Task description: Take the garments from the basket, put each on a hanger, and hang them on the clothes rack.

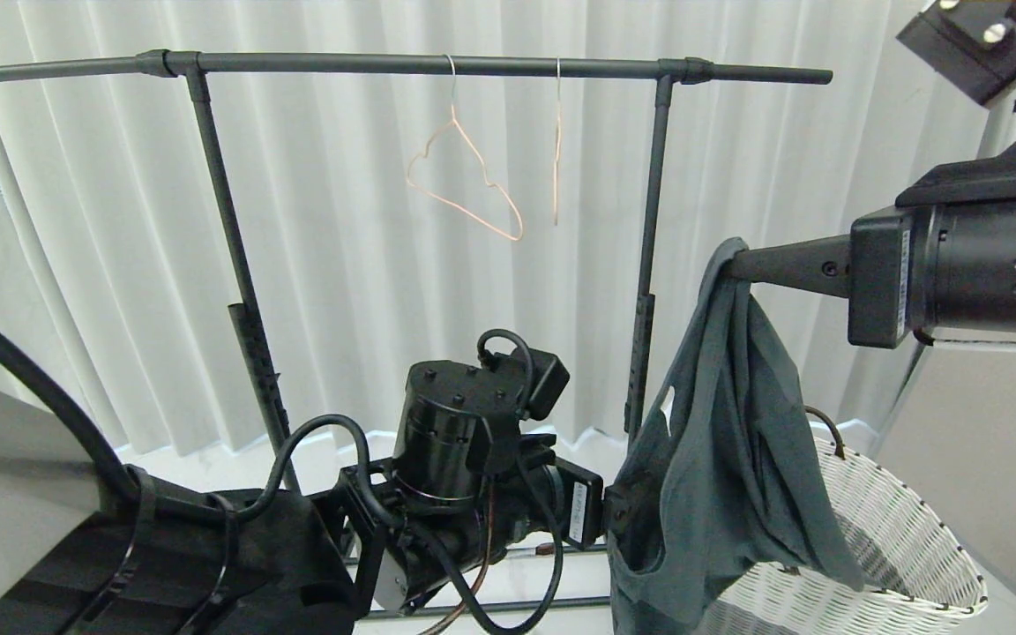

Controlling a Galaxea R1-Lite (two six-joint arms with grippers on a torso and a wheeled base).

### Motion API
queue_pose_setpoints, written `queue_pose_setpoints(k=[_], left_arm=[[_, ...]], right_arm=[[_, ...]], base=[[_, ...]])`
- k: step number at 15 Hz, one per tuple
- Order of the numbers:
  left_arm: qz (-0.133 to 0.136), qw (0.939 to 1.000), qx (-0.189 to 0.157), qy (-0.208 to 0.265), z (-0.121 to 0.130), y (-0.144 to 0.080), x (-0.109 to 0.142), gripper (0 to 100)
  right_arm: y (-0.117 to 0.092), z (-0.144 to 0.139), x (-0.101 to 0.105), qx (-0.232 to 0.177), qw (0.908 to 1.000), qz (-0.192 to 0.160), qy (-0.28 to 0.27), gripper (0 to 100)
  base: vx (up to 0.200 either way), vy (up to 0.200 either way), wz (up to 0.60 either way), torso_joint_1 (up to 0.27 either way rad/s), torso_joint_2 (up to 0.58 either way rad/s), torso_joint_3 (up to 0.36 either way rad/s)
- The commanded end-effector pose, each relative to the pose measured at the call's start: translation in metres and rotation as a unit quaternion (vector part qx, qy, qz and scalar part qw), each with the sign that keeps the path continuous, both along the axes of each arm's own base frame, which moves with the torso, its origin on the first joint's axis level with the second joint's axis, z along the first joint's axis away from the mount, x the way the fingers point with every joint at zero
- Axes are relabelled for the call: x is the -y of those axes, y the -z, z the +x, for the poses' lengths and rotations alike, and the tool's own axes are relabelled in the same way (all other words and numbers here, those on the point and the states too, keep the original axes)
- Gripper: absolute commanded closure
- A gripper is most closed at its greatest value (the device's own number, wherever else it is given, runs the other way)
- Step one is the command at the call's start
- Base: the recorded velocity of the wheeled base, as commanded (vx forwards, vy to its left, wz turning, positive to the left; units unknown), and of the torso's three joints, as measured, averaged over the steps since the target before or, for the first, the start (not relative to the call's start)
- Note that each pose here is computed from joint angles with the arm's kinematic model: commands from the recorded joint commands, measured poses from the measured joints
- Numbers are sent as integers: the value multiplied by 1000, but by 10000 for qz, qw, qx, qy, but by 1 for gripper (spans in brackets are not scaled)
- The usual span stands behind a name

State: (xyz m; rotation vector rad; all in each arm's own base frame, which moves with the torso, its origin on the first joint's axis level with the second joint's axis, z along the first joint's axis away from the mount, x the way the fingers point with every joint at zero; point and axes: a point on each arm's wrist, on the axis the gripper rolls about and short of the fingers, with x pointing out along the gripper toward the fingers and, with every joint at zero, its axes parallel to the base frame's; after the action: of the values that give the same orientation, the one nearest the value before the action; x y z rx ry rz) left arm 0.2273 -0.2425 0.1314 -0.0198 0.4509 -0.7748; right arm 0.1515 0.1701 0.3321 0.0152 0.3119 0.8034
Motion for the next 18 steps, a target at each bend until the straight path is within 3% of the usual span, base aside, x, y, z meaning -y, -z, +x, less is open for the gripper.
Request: queue_pose_setpoints(k=[1,6,7,11,12,14,17,18], left_arm=[[66,10000,-40,15,-3,3,-1,0],[204,9996,-16,-183,-7,7,-4,0],[223,9996,-18,-179,-8,8,-4,100],[859,9937,328,-636,-28,13,-19,100],[813,9942,373,-602,-35,8,-22,100],[355,9951,693,-607,-54,-30,-40,100],[172,9943,827,-655,-76,-87,-68,100],[28,9933,924,-700,-86,-125,-85,100]], right_arm=[[0,-1,0,2,10000,4,-19,100],[1,-1,0,-12,10000,-14,-11,100],[1,0,0,-12,10000,-14,-4,100],[7,4,4,-68,9998,-88,164,100],[9,6,6,-99,9997,-122,210,100],[15,6,10,-152,9993,-177,279,100],[14,5,8,-112,9996,-142,231,100],[12,3,6,-38,9999,-63,154,100]], base=[[0,0,0,0,0,0],[0,0,0,0,0,0],[0,0,0,0,0,0],[0,0,0,0,0,0],[0,0,0,0,0,0],[0,0,0,0,0,0],[0,0,0,0,0,0],[0,0,0,0,0,0]])
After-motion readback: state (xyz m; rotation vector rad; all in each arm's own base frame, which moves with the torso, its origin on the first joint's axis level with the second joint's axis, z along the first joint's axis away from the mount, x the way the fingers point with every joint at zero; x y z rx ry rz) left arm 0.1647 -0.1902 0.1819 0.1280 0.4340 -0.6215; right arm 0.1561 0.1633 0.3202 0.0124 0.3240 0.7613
